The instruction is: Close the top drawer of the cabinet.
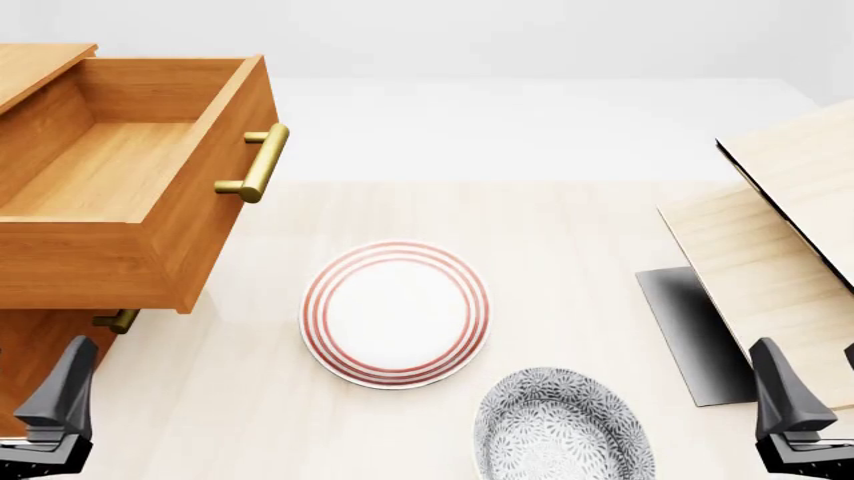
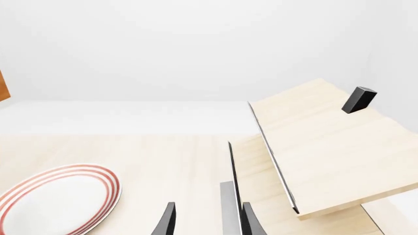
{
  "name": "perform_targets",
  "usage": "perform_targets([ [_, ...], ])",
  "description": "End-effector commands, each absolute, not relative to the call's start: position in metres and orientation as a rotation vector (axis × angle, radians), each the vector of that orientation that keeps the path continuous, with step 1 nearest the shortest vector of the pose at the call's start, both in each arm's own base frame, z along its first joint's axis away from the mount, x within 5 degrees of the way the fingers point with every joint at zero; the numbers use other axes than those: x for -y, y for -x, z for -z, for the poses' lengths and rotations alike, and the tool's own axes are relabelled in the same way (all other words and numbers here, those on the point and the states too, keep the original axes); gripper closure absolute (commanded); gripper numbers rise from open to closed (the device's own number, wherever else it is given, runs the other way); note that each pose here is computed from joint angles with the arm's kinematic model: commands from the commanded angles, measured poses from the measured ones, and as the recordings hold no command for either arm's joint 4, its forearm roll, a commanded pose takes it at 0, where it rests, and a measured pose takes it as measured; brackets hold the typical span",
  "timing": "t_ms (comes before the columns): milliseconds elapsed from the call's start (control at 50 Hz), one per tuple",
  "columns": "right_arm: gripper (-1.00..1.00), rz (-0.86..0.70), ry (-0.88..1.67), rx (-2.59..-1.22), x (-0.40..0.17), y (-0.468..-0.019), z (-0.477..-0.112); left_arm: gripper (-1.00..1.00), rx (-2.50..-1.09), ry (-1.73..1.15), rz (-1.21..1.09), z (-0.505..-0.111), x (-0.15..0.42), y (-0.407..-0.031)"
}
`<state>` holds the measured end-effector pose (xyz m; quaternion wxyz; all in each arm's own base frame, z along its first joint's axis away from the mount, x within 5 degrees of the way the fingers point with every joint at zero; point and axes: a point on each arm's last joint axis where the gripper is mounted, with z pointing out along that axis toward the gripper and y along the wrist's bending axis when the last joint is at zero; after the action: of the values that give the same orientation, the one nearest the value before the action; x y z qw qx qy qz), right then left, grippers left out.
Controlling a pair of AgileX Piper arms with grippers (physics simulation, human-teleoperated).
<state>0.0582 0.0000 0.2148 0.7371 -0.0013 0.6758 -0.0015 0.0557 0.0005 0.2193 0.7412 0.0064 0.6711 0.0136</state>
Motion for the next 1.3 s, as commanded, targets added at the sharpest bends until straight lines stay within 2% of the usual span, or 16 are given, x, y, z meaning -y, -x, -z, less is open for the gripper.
perform_targets([
  [20, -1.0, 0.004, 0.003, -1.484, 0.0, -0.059, -0.215, -1.0, -1.464, -0.068, 0.008, -0.237, 0.003, -0.051],
  [260, -1.0, 0.002, 0.002, -1.485, 0.0, -0.059, -0.215, -1.0, -1.393, -0.247, 0.194, -0.278, 0.011, -0.037],
  [460, -1.0, 0.003, 0.003, -1.484, 0.0, -0.059, -0.215, -1.0, -1.387, -0.338, 0.339, -0.306, 0.023, -0.048],
  [600, -1.0, 0.003, 0.003, -1.484, 0.0, -0.059, -0.215, -1.0, -1.311, -0.468, 0.441, -0.339, 0.036, -0.052],
  [960, -1.0, 0.003, 0.002, -1.484, 0.0, -0.058, -0.215, -1.0, -1.192, -0.692, 0.544, -0.385, 0.097, -0.086],
  [1080, -1.0, 0.003, 0.002, -1.484, 0.0, -0.058, -0.215, -1.0, -1.15, -0.756, 0.551, -0.395, 0.126, -0.098],
  [1180, -1.0, 0.004, 0.003, -1.484, 0.0, -0.058, -0.215, -1.0, -1.177, -0.783, 0.556, -0.403, 0.145, -0.11],
  [1300, -1.0, 0.004, 0.003, -1.484, 0.0, -0.058, -0.215, -1.0, -1.121, -0.833, 0.54, -0.415, 0.167, -0.117],
])
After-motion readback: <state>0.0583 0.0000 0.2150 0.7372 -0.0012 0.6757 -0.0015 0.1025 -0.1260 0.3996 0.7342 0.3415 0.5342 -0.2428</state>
